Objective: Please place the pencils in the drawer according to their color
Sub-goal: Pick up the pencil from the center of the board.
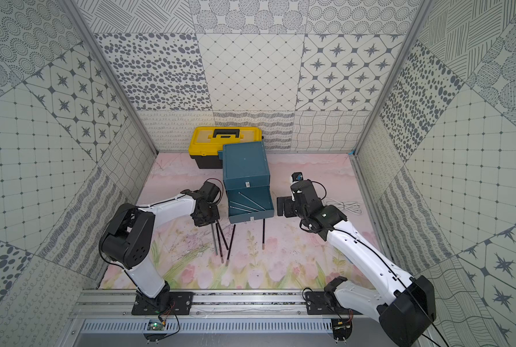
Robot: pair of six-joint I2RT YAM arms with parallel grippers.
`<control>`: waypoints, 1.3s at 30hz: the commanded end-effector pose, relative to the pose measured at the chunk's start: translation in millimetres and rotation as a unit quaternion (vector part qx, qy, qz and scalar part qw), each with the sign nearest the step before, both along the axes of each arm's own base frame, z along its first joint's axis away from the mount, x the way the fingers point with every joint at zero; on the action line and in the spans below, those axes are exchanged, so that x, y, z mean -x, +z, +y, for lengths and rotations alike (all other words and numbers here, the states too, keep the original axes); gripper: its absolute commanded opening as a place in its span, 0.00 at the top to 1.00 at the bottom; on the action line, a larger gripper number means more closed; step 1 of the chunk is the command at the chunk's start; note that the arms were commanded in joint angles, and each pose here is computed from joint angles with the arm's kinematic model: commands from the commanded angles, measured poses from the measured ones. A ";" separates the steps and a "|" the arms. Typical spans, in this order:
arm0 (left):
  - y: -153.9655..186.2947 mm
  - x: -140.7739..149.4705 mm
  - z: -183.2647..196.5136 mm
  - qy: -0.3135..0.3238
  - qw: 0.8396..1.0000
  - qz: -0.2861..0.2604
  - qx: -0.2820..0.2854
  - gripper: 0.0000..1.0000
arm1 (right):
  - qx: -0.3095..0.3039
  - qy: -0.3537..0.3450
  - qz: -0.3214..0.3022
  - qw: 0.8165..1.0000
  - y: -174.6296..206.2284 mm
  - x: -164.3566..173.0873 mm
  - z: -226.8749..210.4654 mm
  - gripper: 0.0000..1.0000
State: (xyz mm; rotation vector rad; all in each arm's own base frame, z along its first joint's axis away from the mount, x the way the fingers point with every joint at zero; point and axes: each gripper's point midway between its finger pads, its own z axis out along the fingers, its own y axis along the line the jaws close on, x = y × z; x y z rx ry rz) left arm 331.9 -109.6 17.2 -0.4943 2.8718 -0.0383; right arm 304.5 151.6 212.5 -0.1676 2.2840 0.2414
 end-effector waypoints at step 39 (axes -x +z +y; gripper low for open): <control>34.2 41.3 6.2 0.017 0.996 -0.033 0.084 1.00 | -0.032 0.024 -0.015 0.999 10.0 -1.4 11.7 0.01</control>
